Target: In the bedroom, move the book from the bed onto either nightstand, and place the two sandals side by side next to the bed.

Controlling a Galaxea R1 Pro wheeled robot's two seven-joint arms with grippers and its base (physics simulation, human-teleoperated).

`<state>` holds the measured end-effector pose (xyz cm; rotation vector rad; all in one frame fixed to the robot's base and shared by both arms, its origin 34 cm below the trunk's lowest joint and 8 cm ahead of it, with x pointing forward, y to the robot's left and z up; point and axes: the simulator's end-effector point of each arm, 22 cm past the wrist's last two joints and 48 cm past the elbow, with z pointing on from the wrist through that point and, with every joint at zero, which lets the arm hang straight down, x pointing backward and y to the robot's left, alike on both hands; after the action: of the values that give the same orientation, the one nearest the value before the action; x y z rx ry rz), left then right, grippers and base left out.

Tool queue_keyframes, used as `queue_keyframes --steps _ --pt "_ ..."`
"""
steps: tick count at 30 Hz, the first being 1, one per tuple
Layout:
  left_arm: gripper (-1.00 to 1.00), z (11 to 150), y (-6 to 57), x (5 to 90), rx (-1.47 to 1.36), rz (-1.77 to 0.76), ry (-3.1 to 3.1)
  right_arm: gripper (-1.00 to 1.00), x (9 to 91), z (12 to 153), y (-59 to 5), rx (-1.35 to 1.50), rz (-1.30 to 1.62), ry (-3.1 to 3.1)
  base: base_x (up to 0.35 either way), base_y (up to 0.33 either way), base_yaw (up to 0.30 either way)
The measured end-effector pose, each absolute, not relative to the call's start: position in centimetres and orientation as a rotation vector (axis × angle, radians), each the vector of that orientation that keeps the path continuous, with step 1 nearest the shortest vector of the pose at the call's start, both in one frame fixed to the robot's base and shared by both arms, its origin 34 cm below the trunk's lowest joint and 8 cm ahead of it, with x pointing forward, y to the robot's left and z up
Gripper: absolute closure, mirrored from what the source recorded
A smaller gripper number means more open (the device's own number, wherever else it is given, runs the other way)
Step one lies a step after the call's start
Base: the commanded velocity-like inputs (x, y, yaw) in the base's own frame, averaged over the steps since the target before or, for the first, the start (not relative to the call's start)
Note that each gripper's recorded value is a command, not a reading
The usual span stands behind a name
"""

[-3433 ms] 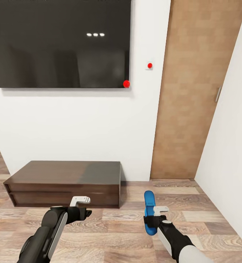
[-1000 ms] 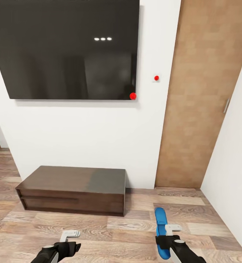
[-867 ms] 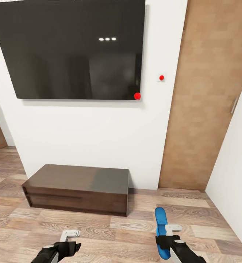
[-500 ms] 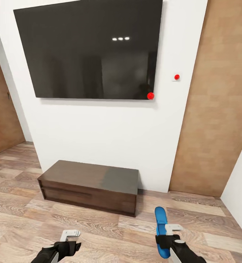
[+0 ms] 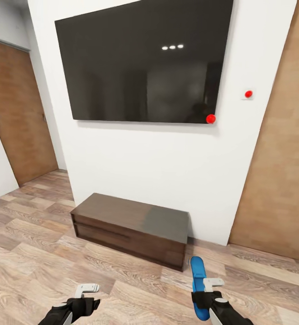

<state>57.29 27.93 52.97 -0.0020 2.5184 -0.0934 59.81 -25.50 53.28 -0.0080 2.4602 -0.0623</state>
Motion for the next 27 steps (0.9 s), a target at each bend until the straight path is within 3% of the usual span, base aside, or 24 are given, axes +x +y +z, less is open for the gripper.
queue_keyframes --steps 27 --pt "-1.0 53.38 27.78 57.84 0.003 -0.093 2.485 1.0 59.75 53.22 -25.63 -0.009 -0.065 2.461 0.0 0.0 0.289"
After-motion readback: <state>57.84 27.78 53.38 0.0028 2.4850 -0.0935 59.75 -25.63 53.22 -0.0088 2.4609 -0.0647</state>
